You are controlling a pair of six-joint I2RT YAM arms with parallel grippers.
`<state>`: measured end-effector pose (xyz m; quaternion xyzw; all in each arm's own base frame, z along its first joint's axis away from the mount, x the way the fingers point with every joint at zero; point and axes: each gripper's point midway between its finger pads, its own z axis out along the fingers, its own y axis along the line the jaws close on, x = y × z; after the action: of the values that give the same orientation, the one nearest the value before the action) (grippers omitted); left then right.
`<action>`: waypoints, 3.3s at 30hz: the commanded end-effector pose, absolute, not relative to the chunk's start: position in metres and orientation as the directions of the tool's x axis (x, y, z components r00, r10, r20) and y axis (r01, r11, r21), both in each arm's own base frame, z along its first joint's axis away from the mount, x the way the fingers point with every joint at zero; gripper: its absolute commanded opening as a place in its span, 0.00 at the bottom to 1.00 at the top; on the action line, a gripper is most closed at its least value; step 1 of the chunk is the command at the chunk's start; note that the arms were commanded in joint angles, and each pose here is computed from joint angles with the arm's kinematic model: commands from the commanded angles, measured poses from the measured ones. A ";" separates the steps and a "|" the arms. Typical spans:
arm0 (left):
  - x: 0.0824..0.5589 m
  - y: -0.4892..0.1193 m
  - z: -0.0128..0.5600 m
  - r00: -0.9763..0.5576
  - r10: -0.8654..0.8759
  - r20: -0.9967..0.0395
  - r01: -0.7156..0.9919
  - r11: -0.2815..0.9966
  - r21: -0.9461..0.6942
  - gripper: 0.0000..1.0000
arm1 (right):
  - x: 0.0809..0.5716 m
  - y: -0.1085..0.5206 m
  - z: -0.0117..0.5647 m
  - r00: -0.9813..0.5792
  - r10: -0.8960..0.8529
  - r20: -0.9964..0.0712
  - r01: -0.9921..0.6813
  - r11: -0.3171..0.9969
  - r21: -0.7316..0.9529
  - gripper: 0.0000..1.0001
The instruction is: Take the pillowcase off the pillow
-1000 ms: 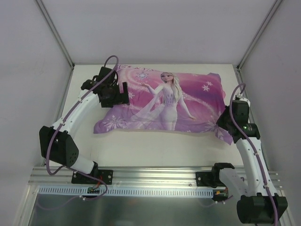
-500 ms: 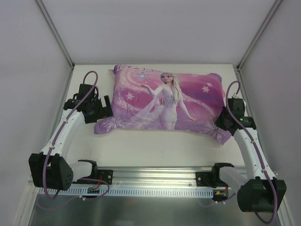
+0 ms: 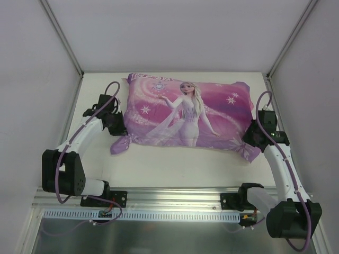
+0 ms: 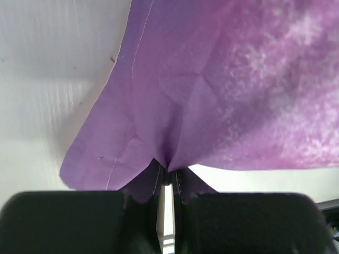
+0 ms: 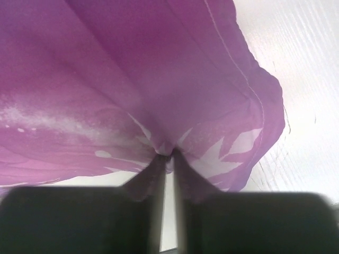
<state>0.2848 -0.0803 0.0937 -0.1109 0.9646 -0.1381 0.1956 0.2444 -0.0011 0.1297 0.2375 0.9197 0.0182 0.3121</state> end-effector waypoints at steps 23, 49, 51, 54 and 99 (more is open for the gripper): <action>0.289 -0.069 0.231 -0.670 -0.468 -0.577 -0.205 0.863 -0.462 0.00 | 0.218 -0.014 0.150 -0.721 0.367 -0.587 0.370 0.921 0.121 0.97; 0.294 -0.039 0.250 -0.603 -0.559 -0.569 -0.297 0.820 -0.490 0.00 | 0.233 0.027 0.141 -0.745 0.407 -0.529 0.284 0.911 0.301 0.01; 0.293 -0.040 0.267 -0.584 -0.554 -0.593 -0.273 0.822 -0.500 0.00 | 0.231 0.023 0.168 -0.700 0.405 -0.588 0.273 0.913 0.304 0.01; 0.291 -0.039 0.305 -0.535 -0.551 -0.641 -0.235 0.825 -0.514 0.00 | 0.230 0.015 0.231 -0.582 0.406 -0.704 0.258 0.914 0.314 0.01; 0.314 -0.042 0.264 -0.698 -0.308 -0.646 -0.149 0.946 -0.289 0.89 | 0.281 0.051 0.235 -0.663 0.306 -0.683 0.196 0.952 0.235 0.95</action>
<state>0.3269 -0.0300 0.2937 -0.1581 0.8946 -0.1119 0.4028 0.2990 0.0434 0.2712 0.1489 0.8924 0.0818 0.4180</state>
